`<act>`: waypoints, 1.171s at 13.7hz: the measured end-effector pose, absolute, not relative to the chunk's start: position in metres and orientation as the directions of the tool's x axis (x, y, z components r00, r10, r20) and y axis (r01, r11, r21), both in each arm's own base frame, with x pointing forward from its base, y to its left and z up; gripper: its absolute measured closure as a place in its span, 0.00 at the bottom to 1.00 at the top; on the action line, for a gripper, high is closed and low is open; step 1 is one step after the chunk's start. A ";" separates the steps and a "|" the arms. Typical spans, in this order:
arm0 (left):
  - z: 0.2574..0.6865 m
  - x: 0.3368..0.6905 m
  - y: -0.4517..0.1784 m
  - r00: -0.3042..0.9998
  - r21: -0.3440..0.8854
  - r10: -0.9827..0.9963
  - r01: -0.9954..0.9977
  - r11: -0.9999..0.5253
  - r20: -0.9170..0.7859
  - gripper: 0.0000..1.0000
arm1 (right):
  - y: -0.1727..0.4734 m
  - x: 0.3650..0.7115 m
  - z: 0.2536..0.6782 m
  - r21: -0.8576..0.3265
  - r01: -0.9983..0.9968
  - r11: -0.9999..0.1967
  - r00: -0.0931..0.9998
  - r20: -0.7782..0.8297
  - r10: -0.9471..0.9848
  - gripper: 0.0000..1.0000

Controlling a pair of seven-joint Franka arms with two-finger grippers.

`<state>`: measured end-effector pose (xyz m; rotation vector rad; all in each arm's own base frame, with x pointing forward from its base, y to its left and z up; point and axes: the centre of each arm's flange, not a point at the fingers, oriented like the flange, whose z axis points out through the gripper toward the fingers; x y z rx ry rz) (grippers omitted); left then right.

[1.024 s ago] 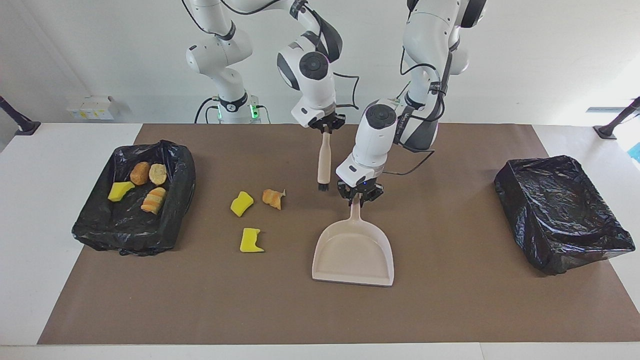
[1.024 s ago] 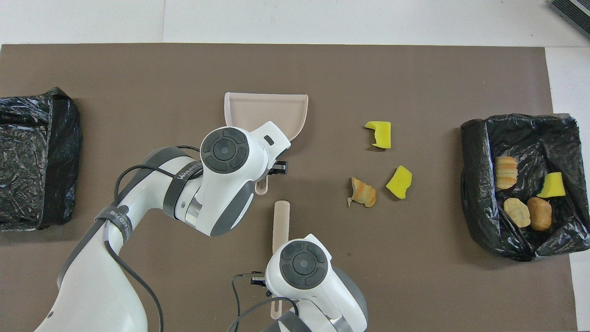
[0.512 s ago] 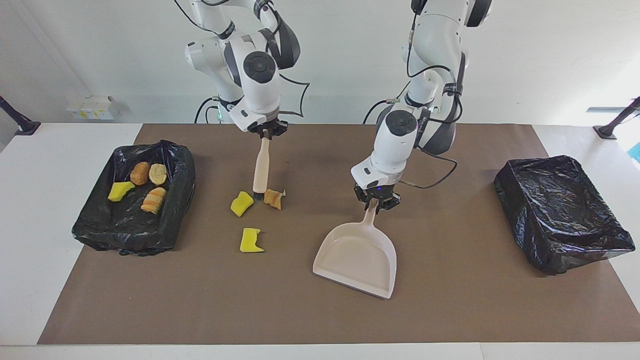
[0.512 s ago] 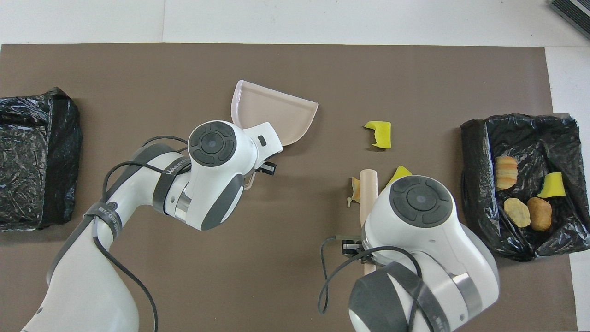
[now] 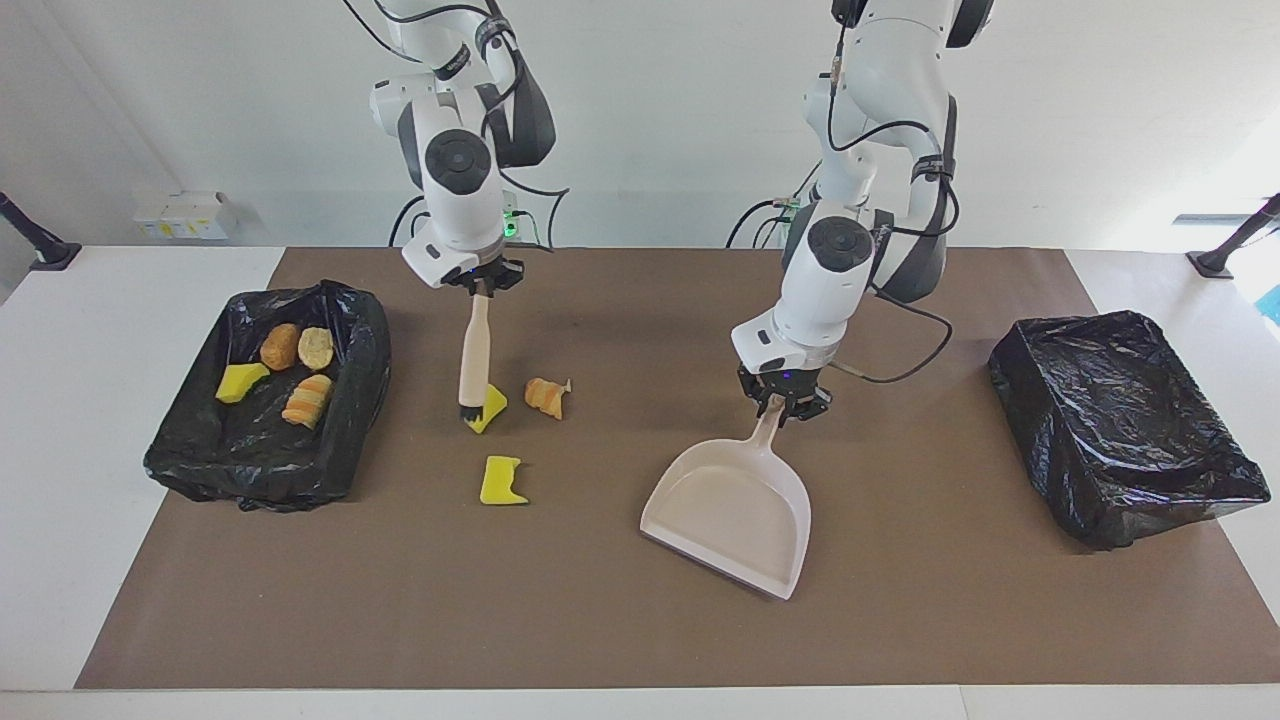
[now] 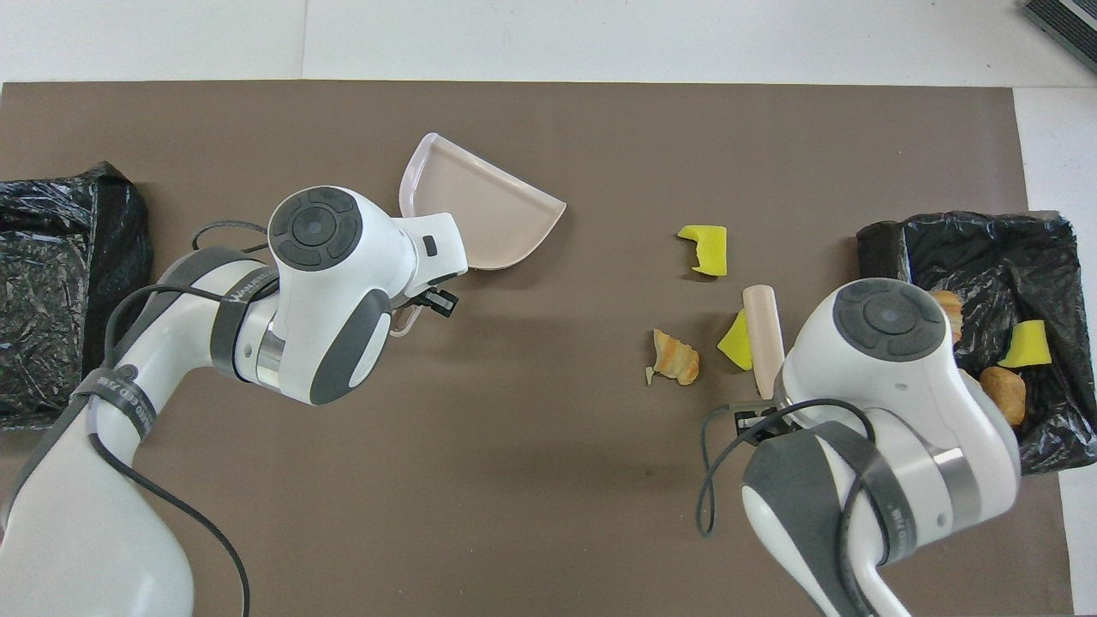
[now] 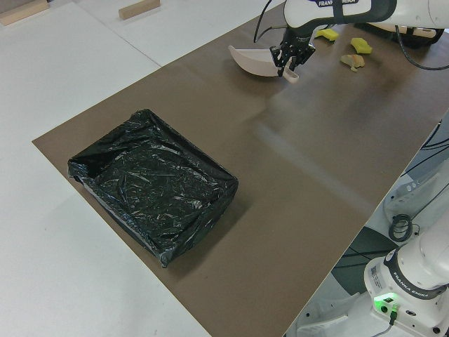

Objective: Sweep and dump trash in bin
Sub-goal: 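Sweep the remaining scraps into the dustpan with the brush in the right gripper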

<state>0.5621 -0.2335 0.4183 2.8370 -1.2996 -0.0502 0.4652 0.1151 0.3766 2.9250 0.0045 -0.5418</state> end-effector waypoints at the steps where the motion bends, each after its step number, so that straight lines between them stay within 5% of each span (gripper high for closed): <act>1: 0.420 0.559 -0.233 0.606 0.038 -0.795 -0.794 -0.607 -0.038 0.68 | 0.118 0.464 0.373 0.141 0.023 -0.990 0.930 -0.367 -0.031 0.74; 7: 0.406 0.531 -0.237 0.332 0.059 -0.936 -0.938 -0.340 -0.120 0.68 | 0.159 0.457 0.363 -0.008 -0.020 -1.000 0.914 -0.407 -0.015 0.74; 16: 0.382 0.467 -0.280 0.118 0.069 -0.986 -0.989 -0.127 -0.122 0.68 | 0.207 0.441 0.366 -0.107 -0.107 -0.988 0.891 -0.451 -0.048 0.74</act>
